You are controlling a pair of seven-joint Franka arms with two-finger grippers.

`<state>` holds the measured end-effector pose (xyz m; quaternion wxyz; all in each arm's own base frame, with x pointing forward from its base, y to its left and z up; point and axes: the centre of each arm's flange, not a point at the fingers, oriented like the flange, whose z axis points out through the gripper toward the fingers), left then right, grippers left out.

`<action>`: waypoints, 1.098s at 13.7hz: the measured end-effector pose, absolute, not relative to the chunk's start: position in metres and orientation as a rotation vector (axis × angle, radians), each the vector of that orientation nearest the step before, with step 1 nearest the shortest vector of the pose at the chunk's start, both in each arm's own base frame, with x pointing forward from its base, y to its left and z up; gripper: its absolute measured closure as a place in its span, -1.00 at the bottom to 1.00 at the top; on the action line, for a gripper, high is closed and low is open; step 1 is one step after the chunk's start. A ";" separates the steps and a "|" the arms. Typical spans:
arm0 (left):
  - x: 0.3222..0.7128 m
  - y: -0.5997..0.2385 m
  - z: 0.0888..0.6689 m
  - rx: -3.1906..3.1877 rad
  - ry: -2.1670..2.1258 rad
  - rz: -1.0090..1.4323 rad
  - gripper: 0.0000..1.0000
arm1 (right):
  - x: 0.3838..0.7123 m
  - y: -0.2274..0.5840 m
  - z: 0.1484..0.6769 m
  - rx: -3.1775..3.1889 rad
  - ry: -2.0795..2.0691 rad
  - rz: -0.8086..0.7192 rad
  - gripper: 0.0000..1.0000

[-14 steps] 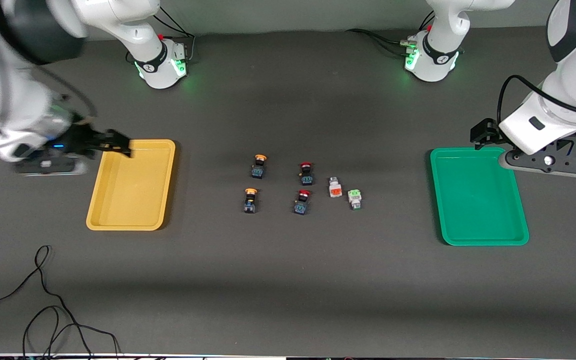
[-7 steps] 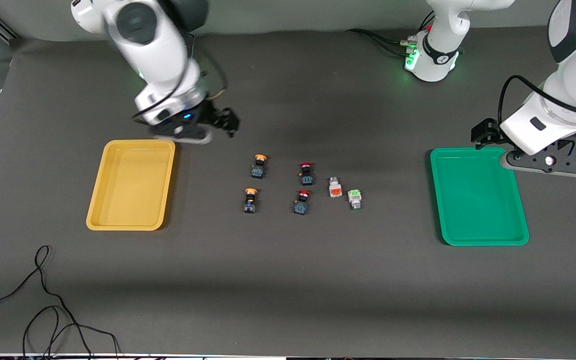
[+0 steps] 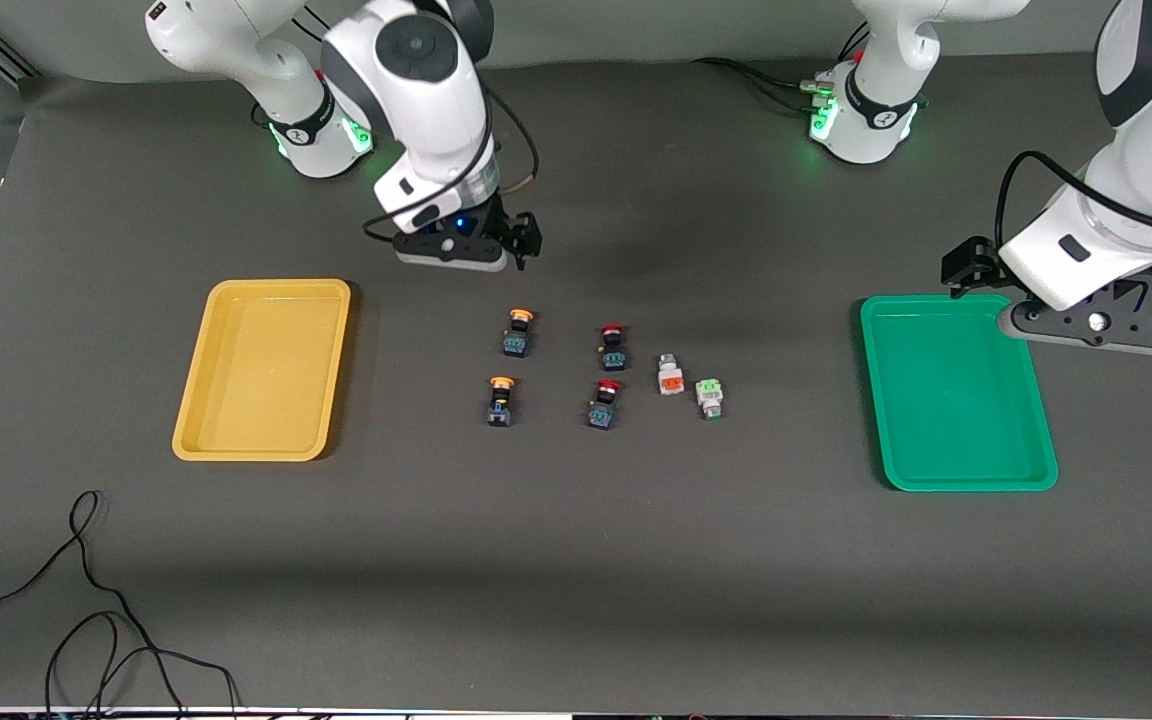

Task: Place green and yellow buttons in trays
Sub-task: 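Move the right gripper over the yellow-capped blue button, then grasp the yellow button with the right gripper while the left gripper grasps the green button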

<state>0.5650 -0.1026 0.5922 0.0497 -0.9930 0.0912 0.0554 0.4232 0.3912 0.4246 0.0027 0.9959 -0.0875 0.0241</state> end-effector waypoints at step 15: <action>0.598 -0.289 0.359 -3.096 0.050 0.258 -1.00 | 0.441 0.384 0.189 3.108 -0.248 0.082 -1.00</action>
